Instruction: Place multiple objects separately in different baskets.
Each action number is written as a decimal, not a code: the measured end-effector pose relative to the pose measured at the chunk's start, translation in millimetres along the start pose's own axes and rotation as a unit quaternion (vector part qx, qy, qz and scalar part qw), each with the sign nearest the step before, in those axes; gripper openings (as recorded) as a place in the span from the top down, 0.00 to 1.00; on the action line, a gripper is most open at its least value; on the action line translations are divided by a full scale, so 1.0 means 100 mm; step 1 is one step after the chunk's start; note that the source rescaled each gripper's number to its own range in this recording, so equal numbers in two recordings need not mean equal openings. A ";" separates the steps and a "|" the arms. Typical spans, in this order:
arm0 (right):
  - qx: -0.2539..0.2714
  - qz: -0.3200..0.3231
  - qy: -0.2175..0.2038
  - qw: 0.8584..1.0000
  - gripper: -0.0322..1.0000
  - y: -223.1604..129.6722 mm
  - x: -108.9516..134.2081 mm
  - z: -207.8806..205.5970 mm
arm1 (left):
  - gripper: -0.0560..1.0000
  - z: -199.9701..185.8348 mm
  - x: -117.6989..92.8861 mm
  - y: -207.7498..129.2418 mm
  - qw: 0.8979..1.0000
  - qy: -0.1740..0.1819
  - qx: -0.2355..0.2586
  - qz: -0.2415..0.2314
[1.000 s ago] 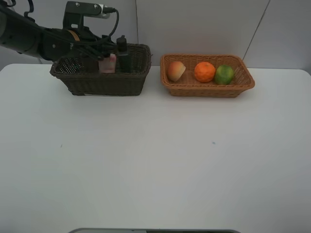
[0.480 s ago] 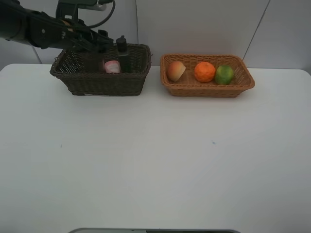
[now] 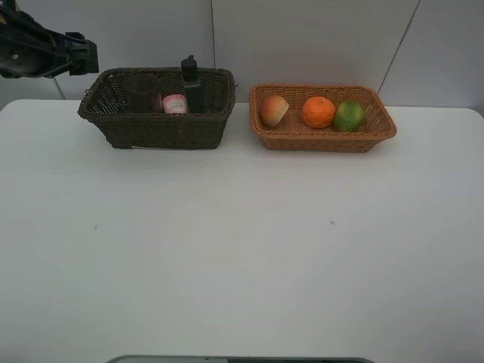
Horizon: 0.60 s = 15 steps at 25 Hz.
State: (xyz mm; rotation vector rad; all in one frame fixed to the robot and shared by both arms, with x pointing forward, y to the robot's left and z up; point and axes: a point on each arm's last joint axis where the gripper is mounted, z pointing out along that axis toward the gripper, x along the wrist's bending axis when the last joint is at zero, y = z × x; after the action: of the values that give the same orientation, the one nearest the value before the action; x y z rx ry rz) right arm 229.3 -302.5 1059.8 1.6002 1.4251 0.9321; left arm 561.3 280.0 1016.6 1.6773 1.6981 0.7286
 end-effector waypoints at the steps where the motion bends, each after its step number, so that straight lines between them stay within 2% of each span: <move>1: 0.000 0.000 0.000 1.000 0.16 0.00 0.00 0.00 | 0.06 -0.11 0.08 -0.05 1.000 0.011 0.013 -0.013; 3: 0.000 0.000 0.000 1.000 0.16 0.00 0.00 0.00 | 0.07 -0.38 0.21 -0.16 0.999 0.028 0.031 -0.028; 6: 0.000 0.000 0.000 1.000 0.16 0.00 0.00 0.00 | 0.07 -0.79 0.28 -0.30 0.997 0.044 0.057 -0.037; 9: 0.000 0.000 0.000 1.000 0.16 0.00 0.00 0.00 | 0.07 -1.20 0.27 -0.45 0.996 0.048 0.072 -0.037; 15: 0.000 0.000 0.000 1.000 0.16 0.00 0.00 0.00 | 0.07 -2.10 0.20 -0.74 0.997 0.046 0.053 -0.020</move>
State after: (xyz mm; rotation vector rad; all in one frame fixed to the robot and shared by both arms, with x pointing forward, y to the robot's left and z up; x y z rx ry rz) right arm 229.3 -302.5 1059.8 1.6002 1.4251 0.9321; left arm 354.1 307.4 1094.8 1.6995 1.8589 0.7175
